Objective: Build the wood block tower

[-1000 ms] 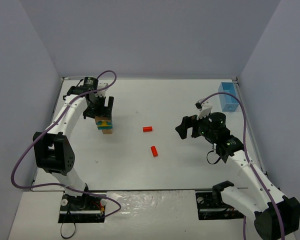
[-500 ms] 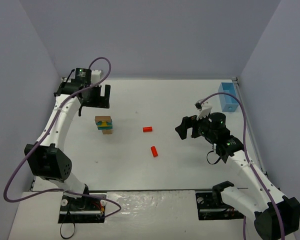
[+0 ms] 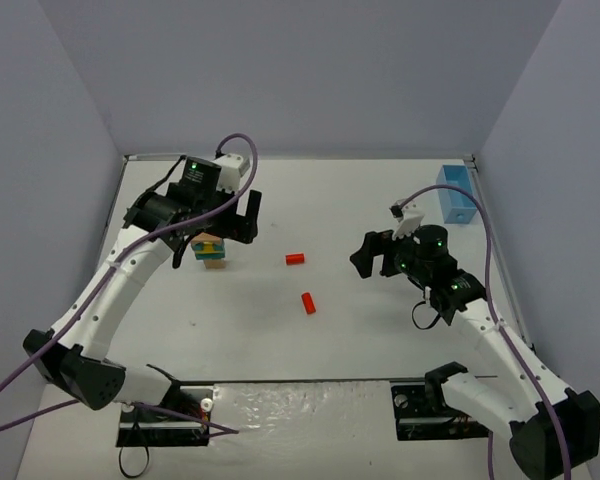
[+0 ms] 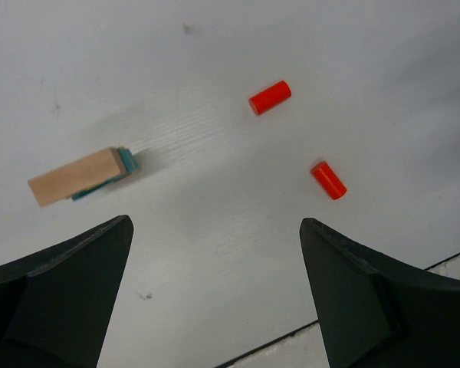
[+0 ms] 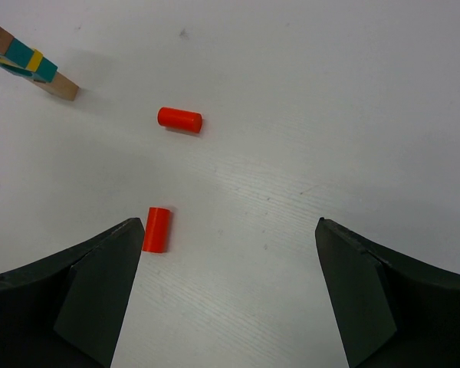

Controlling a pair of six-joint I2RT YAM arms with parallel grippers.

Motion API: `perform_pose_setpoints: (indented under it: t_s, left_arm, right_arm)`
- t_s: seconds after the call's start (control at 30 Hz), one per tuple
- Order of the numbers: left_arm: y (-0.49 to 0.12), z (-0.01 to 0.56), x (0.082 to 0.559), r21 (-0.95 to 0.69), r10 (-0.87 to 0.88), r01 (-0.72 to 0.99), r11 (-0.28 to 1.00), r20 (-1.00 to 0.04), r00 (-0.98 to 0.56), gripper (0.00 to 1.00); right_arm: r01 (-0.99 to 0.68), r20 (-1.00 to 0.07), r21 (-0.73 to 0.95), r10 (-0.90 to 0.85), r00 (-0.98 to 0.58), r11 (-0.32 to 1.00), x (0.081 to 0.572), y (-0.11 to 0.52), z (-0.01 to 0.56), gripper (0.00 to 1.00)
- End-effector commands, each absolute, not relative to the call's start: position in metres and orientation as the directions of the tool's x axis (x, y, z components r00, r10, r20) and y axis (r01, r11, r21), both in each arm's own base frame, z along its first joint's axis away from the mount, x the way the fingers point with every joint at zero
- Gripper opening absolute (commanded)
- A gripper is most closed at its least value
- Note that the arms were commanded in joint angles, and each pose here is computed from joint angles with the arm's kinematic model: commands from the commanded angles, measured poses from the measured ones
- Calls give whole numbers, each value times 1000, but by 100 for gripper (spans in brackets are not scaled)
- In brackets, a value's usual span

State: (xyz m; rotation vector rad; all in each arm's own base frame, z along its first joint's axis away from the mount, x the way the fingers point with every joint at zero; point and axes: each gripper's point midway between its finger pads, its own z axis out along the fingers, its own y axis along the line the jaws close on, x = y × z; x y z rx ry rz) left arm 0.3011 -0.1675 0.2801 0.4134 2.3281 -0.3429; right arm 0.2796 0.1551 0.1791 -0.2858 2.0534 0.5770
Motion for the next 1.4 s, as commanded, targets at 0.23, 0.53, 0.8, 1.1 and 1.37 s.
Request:
perform_pose_setpoints:
  t_s: [0.23,0.53,0.8,1.1,1.37]
  left_arm:
    - [-125,293,233,-254,-43,227,940,-748,-662,88]
    - [-123,270,209,-315,-87,204,927,-710,-699,88]
    - [-126,267,212,-321,-87,199,926,-695,-714,88]
    - [-133,257,214,-329,-68,208,921,-662,-746,88]
    - [-136,254,217,-335,-69,201,920,-646,-760,88]
  right_arm:
    - [-404,-745,202,-127,-655,892,256,240,117,90]
    - [-397,-701,98,-220,-678,912,246,275,74,88]
    - [-370,-671,79,-225,-707,926,244,276,53,77]
    - [-396,-619,71,-271,-737,915,238,284,32,63]
    - [-404,-596,58,-293,-748,913,237,285,22,53]
